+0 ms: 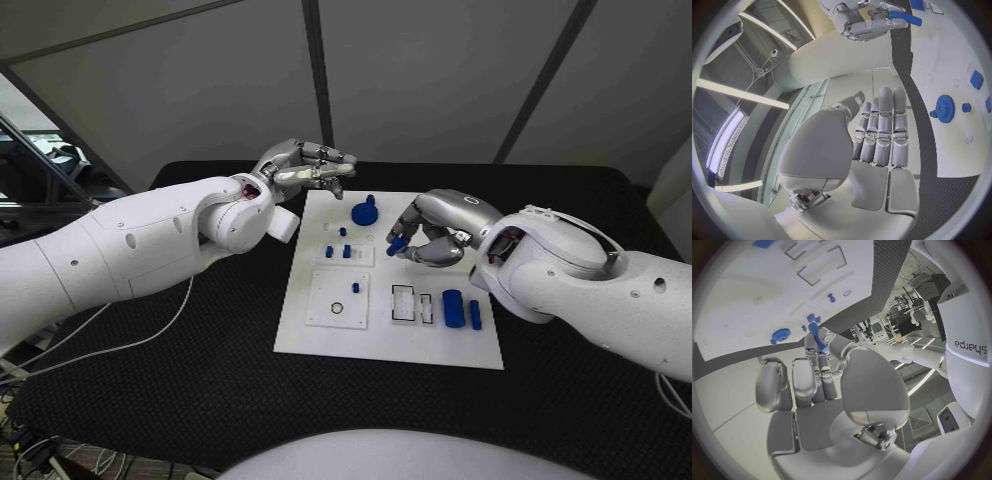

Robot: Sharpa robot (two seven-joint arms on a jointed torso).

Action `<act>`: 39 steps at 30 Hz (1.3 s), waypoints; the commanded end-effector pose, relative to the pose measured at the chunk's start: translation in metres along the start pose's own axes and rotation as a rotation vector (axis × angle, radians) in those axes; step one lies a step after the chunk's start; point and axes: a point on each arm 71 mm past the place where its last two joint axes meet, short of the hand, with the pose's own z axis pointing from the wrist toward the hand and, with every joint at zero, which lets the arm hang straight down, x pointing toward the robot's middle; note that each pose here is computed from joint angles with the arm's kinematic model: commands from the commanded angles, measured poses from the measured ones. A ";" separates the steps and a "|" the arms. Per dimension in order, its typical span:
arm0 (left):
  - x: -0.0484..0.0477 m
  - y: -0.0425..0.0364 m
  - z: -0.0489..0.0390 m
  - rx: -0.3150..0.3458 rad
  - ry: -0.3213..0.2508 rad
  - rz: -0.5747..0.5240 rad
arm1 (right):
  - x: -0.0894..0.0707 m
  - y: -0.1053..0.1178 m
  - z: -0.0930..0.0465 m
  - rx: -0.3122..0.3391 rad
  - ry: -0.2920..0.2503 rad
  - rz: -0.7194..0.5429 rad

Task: Assemble the parts on the task board

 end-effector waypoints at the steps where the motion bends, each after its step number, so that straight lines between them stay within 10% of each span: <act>1: 0.0016 -0.0010 0.0017 0.007 0.010 -0.009 | 0.002 0.017 0.006 -0.060 -0.017 0.045; 21: 0.0033 0.0001 0.0056 0.009 0.009 -0.010 | 0.076 0.062 0.030 -0.206 0.135 0.036; 39: 0.0039 0.0004 0.0064 0.008 0.012 -0.012 | 0.097 0.057 0.035 -0.179 0.184 -0.016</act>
